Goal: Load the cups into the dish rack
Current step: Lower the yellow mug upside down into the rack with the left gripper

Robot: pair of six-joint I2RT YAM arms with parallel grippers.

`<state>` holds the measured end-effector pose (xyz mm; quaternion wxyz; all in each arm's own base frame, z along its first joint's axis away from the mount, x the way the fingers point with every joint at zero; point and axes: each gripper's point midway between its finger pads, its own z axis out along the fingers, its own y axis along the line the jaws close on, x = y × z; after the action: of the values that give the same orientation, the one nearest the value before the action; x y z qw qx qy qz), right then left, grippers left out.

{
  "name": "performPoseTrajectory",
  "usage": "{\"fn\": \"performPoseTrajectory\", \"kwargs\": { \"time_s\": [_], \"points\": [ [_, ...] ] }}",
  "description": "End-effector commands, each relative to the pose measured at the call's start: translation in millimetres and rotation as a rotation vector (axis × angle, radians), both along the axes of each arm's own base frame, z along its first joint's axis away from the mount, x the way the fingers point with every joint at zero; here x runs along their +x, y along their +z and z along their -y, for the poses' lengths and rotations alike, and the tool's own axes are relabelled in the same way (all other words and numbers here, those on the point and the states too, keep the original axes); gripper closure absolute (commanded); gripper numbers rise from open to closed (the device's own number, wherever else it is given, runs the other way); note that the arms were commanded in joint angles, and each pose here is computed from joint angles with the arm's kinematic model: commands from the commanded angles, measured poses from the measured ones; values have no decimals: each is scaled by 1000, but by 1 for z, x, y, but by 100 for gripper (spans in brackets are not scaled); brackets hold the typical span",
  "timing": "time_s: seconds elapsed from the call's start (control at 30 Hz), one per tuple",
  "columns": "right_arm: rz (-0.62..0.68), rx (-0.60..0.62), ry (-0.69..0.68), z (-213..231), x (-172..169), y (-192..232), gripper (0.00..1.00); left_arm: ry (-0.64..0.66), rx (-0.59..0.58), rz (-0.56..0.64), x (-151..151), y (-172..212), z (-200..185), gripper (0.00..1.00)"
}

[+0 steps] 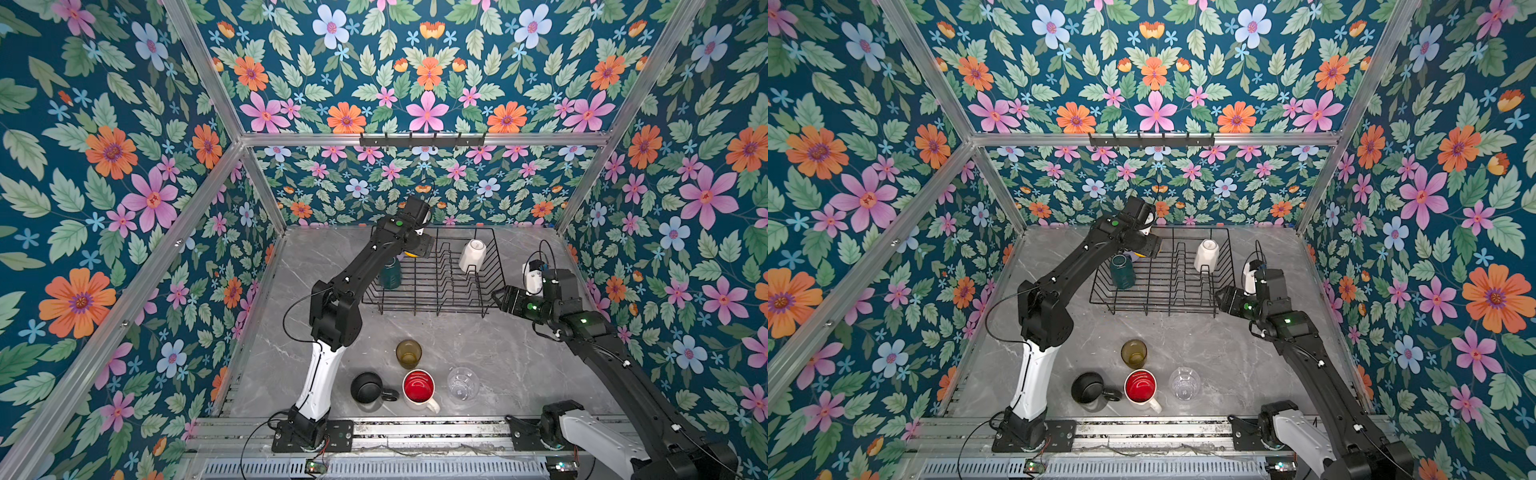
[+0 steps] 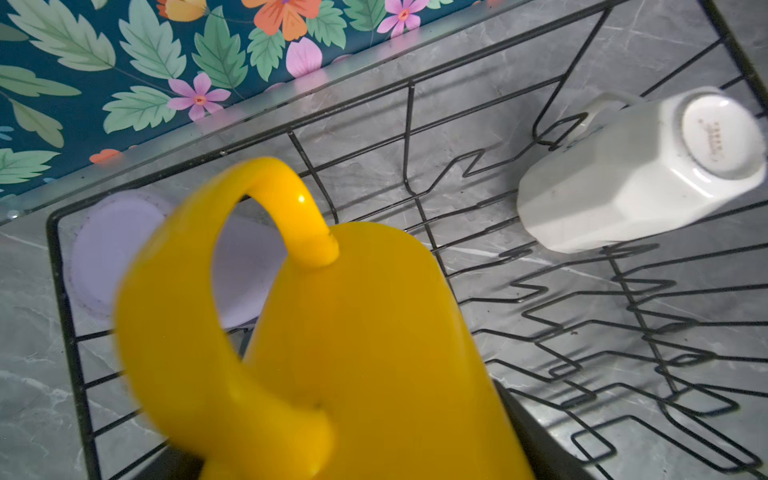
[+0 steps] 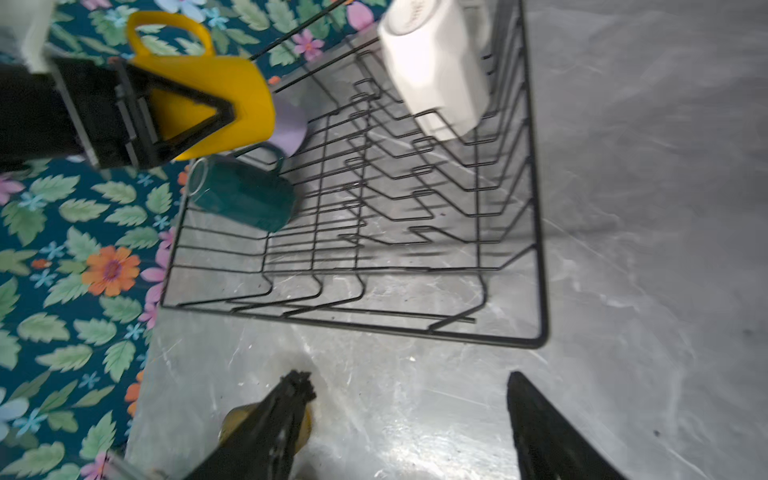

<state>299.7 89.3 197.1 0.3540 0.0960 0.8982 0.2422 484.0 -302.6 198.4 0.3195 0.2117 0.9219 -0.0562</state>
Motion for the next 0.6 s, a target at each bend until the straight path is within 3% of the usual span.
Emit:
{"fn": "performPoseTrajectory", "kwargs": {
  "time_s": [0.0,0.27,0.57],
  "points": [
    [-40,-30,-38,18,2,-13,28,28,6,64,10,15,-5,100],
    [-63,-20,-27,18,22,-24,32,30,14,67,17,4,-2,100],
    [-56,-2,-9,14,17,-22,33,28,26,75,30,-19,5,100]
  ]
}}
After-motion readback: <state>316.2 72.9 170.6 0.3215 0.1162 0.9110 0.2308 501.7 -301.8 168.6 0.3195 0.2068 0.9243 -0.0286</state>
